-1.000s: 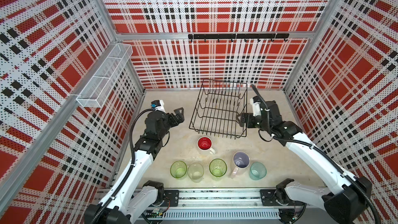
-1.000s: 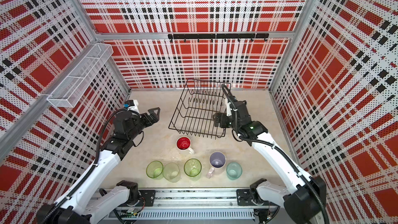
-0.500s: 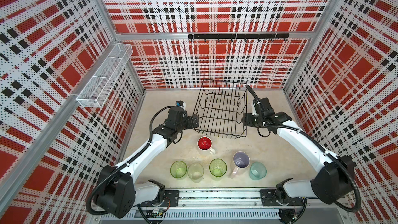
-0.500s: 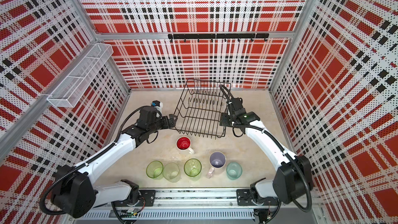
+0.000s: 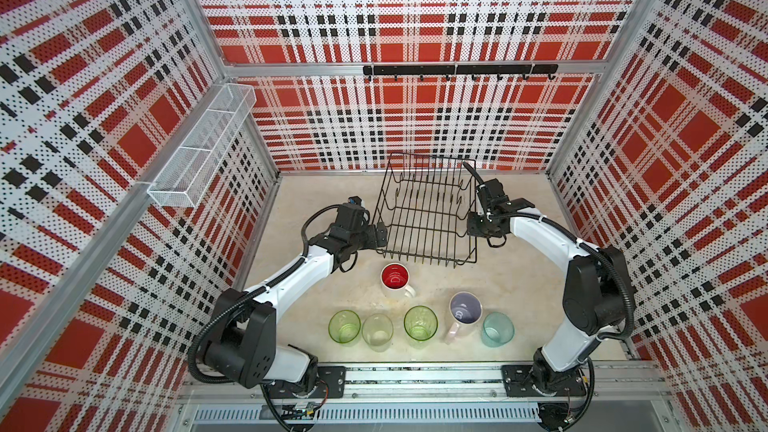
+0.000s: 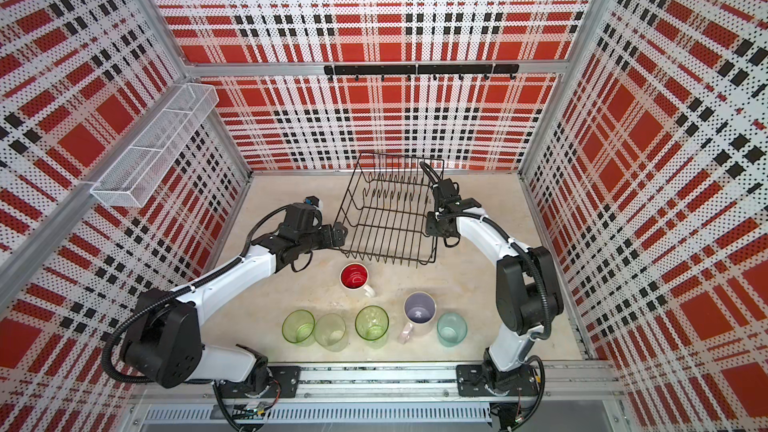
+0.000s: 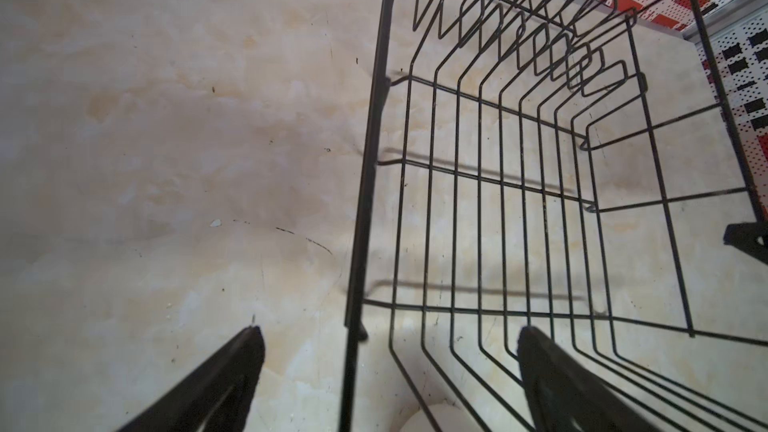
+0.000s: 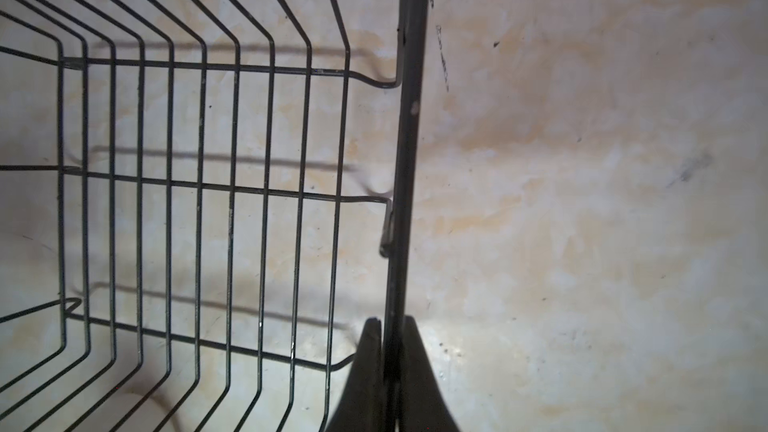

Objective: Load the cups into the dish rack

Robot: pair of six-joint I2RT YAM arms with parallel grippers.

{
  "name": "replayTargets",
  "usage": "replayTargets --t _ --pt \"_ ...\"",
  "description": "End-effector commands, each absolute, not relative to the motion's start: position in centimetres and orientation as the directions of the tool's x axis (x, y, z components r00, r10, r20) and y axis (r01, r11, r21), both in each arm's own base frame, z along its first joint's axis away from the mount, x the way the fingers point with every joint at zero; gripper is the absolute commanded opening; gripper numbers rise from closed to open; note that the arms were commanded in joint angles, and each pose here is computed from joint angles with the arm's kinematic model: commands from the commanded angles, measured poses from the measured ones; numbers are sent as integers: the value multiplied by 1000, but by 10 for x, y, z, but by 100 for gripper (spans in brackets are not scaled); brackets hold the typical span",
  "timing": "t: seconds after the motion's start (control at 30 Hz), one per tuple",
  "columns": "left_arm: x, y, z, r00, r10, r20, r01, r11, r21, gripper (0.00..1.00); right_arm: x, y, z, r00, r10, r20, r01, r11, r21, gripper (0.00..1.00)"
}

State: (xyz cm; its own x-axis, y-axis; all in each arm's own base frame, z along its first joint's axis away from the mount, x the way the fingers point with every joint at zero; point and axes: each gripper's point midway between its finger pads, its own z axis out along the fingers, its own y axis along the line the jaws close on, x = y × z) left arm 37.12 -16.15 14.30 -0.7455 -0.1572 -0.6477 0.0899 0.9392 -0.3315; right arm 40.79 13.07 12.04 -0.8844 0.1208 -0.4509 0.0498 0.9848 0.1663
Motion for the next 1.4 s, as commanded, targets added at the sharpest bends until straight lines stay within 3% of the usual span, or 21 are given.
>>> replayTargets --t 0.0,0.2,0.5,0.77,1.23,1.37 --pt "370 -167 143 -753 -137 -643 119 934 -338 98 416 137 123 -875 1 -484 -64 991 118 0" --pt "368 -156 141 -747 -125 -652 85 956 -281 98 424 134 118 -878 -64 -475 -104 993 58 0" --pt "368 -146 140 -740 -142 -657 55 961 -270 98 444 160 128 -859 38 -510 -69 980 189 0" --pt "373 -141 151 -723 -161 -672 51 957 -285 98 464 191 138 -841 41 -540 -88 973 211 0" --pt "372 -141 148 -742 -179 -647 61 942 -330 98 458 169 145 -826 -37 -563 -110 989 96 0" --pt "372 -141 152 -736 -181 -652 64 941 -333 98 458 162 155 -815 -34 -578 -108 990 93 22"
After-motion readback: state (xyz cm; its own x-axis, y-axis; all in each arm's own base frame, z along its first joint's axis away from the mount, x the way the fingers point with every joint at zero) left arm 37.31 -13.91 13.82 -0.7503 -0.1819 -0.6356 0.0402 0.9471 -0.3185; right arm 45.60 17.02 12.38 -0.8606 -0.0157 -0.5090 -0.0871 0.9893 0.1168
